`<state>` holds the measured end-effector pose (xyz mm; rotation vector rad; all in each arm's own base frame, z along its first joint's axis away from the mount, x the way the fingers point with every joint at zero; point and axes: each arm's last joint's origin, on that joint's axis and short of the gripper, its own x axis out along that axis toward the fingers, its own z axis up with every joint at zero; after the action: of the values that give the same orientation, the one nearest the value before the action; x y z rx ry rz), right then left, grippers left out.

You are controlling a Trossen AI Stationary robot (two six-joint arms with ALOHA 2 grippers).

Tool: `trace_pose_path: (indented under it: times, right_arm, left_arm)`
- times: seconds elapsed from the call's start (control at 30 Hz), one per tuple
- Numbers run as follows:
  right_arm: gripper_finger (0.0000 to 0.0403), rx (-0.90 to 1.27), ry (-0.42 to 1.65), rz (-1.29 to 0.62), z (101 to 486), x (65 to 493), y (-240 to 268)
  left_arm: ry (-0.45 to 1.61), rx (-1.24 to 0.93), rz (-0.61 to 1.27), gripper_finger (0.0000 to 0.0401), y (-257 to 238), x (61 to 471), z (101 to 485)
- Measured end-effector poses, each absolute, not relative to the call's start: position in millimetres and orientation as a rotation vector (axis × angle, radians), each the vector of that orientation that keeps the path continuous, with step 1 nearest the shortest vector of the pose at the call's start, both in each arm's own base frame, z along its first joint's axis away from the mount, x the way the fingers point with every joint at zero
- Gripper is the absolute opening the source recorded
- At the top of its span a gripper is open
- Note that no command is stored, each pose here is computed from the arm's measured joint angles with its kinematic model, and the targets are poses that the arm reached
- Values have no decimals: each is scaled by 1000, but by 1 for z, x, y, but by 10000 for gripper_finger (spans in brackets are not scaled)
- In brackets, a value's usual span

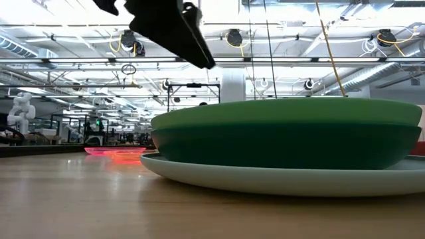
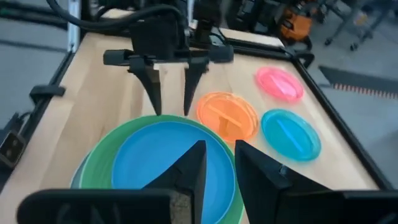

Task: Stack plastic plates
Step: Stack the dark orange plate on top of the dark blue plate

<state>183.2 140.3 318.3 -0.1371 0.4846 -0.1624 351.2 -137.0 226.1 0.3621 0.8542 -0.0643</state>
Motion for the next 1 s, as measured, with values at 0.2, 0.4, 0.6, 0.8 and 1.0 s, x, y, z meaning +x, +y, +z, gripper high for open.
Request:
trace_pose_path:
  times: [0.2, 0.4, 0.6, 0.8, 1.0]
  right_arm:
    - [77, 29, 529, -298, 312, 187, 125]
    - [77, 252, 667, -518, 299, 189, 92]
    - [77, 390, 886, -608, 289, 194, 58]
    - [77, 443, 982, -575, 288, 201, 32]
    - [77, 386, 1018, -544, 288, 205, 11]
  left_arm:
    - [757, 375, -19, 209, -122, 320, 224]
    - [665, 460, 52, 209, -109, 294, 242]
    - [573, 505, 122, 209, -95, 272, 278]
    - [540, 503, 152, 209, -85, 249, 295]
    - [479, 454, 193, 209, -71, 220, 288]
